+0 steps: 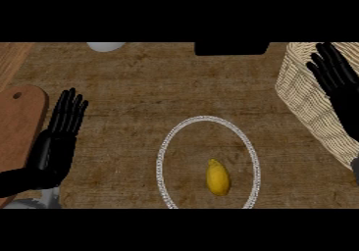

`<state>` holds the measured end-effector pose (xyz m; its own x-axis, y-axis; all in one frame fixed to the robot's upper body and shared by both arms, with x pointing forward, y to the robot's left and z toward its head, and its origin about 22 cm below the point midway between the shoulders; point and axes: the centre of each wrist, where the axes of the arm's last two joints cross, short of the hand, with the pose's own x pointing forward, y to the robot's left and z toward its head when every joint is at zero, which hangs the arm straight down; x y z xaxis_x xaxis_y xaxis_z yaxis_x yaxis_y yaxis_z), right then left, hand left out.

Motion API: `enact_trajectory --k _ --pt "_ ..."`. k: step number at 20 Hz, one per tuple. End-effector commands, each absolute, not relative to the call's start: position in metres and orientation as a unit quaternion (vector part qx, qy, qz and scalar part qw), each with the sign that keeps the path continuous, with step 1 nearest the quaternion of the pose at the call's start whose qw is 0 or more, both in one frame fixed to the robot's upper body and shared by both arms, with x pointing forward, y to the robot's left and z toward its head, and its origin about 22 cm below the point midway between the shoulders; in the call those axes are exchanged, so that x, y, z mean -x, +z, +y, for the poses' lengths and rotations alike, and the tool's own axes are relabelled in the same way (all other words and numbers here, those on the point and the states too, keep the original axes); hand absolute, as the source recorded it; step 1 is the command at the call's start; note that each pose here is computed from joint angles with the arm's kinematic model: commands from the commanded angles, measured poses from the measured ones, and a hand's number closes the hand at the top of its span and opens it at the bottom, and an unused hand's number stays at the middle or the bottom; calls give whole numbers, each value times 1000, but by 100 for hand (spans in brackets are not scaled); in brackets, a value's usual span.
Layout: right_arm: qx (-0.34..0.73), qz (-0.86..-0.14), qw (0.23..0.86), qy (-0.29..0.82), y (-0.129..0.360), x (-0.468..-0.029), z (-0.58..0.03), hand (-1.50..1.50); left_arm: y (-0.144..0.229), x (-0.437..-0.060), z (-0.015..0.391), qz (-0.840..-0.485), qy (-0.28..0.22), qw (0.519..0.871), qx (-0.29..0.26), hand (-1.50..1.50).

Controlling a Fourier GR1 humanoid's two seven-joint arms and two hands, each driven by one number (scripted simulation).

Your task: Pick the lemon from the placemat and place it in the basket

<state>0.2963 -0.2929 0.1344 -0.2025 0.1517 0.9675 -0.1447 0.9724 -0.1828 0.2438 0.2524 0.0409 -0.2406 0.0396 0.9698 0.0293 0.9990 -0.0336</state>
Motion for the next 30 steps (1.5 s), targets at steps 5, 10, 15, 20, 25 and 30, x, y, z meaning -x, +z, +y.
enact_trajectory --k 5,10,15,20,25,30 --pt "55 -796 603 14 107 -218 -240 150 37 -237 277 -759 30 647 -70 0" --pt "52 -808 559 176 81 -194 -157 -150 34 -247 254 -748 18 662 -47 0" --pt "183 -775 600 77 45 -182 -119 -150 26 -240 254 -741 30 669 -50 0" --pt "356 -688 625 98 25 -178 -157 -150 22 -236 254 -735 37 674 -64 0" --pt "440 -570 666 196 26 -165 -179 -150 32 -242 261 -742 35 666 -74 0" --pt "437 -496 701 268 64 -150 -161 -150 35 -242 257 -742 34 666 -61 0"
